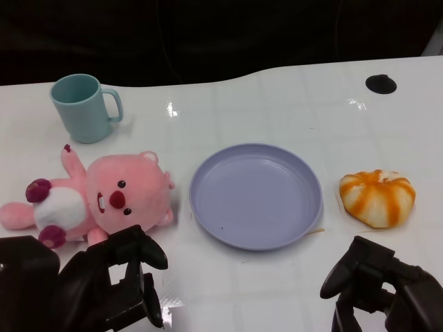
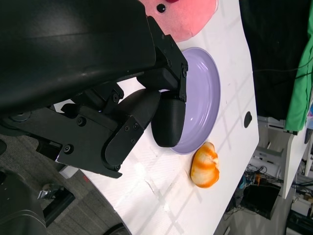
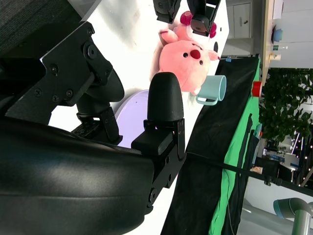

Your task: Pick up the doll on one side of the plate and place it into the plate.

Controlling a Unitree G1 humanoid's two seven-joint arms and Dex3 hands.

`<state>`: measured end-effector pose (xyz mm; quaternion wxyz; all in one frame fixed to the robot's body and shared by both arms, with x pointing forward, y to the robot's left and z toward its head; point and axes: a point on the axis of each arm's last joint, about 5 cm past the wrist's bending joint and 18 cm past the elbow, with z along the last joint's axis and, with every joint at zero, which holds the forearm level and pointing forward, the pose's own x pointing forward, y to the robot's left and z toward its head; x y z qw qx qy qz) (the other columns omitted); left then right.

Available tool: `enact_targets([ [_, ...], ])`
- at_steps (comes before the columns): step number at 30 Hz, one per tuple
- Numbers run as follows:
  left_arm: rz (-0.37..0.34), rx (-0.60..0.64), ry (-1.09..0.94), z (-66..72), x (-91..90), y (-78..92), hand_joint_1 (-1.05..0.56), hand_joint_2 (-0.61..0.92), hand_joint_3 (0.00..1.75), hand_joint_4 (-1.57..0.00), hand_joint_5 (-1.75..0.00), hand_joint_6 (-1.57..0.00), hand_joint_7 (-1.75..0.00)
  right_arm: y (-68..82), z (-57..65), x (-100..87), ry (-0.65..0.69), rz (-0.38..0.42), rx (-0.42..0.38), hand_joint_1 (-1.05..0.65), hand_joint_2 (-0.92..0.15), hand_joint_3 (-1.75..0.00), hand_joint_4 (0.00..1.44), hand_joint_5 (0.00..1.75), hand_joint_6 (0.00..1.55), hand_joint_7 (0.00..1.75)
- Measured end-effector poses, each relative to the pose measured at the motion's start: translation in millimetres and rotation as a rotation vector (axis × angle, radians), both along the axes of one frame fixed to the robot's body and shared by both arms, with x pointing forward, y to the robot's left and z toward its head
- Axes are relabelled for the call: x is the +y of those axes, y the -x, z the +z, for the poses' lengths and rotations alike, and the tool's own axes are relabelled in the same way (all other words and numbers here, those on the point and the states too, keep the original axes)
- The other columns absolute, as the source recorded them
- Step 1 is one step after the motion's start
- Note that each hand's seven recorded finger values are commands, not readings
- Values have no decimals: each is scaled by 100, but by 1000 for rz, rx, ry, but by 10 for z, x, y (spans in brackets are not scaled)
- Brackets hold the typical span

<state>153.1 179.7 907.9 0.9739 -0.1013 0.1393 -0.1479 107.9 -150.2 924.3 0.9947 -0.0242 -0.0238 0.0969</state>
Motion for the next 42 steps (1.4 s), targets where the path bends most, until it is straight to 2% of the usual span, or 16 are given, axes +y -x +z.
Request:
enact_targets([
  [35, 1, 3, 1, 0, 4, 0, -8, 47, 137, -88, -175, -71, -169, -1, 2, 0, 0, -1, 2, 12, -45, -137, 71, 175, 57, 157],
  [39, 6, 2, 7, 2, 10, 0, -8, 50, 135, -85, -175, -70, -163, -1, 2, 0, 1, -1, 2, 12, -45, -137, 70, 175, 57, 157],
  [42, 12, -6, 32, 4, 4, -1, -9, 52, 130, -81, -171, -75, -145, -1, 2, 0, 1, -1, 2, 13, -46, -137, 70, 175, 57, 157],
])
